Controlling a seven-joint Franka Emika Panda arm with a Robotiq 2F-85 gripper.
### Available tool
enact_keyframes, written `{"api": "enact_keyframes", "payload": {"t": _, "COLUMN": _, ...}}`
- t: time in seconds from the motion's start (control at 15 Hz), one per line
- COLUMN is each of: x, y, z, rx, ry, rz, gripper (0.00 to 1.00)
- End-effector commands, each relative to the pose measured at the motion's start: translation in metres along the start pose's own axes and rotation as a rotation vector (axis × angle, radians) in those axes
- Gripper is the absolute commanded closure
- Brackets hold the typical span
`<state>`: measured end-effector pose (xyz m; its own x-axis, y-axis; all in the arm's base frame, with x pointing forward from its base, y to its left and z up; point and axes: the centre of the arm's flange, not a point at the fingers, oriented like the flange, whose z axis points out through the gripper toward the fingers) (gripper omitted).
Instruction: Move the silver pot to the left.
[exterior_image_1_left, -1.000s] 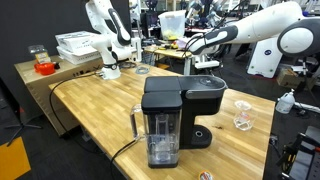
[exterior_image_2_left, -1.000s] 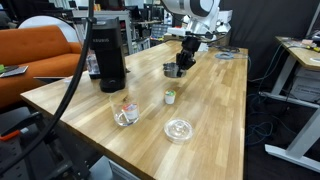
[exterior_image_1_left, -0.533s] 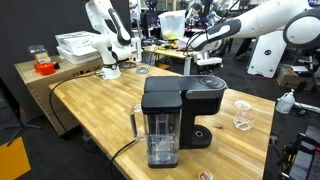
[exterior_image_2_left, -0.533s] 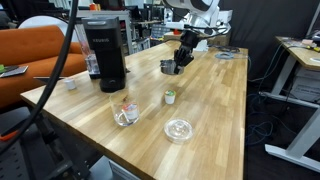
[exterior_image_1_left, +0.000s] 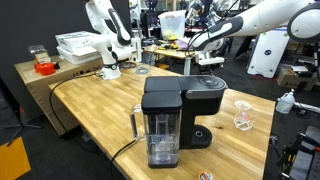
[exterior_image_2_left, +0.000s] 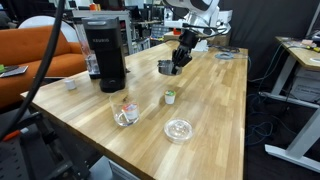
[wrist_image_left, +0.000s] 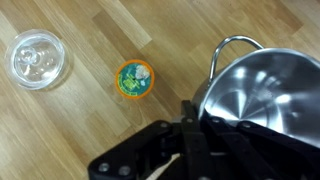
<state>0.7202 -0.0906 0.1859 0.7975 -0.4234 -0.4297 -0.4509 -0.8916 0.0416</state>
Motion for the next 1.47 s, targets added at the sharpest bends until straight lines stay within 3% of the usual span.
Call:
{"api": "enact_keyframes", "payload": {"t": 0.0, "x": 0.000, "y": 0.000, "z": 0.000, "rx": 0.000, "ry": 0.000, "rz": 0.000, "gripper": 0.95}}
{"api": "enact_keyframes", "payload": {"t": 0.2, "x": 0.000, "y": 0.000, "z": 0.000, "rx": 0.000, "ry": 0.000, "rz": 0.000, "gripper": 0.99}}
{"api": "enact_keyframes", "payload": {"t": 0.33, "x": 0.001, "y": -0.001, "z": 0.000, "rx": 0.069, "ry": -0.028, "rz": 0.046, "gripper": 0.99}}
{"api": "enact_keyframes", "payload": {"t": 0.53, "x": 0.002, "y": 0.000, "z": 0.002, "rx": 0.169, "ry": -0.048, "rz": 0.189, "gripper": 0.99}}
{"api": "enact_keyframes", "payload": {"t": 0.8, "x": -0.005, "y": 0.009, "z": 0.006, "rx": 0.232, "ry": -0.061, "rz": 0.403, "gripper": 0.99}}
{"api": "enact_keyframes", "payload": {"t": 1.13, "x": -0.016, "y": 0.021, "z": 0.018, "rx": 0.197, "ry": -0.005, "rz": 0.513, "gripper": 0.99}}
{"api": "enact_keyframes", "payload": {"t": 1.2, "x": 0.012, "y": 0.013, "z": 0.017, "rx": 0.201, "ry": -0.032, "rz": 0.478, "gripper": 0.99}}
{"api": "enact_keyframes", "payload": {"t": 1.4, "x": 0.012, "y": 0.013, "z": 0.020, "rx": 0.197, "ry": -0.033, "rz": 0.481, "gripper": 0.95}}
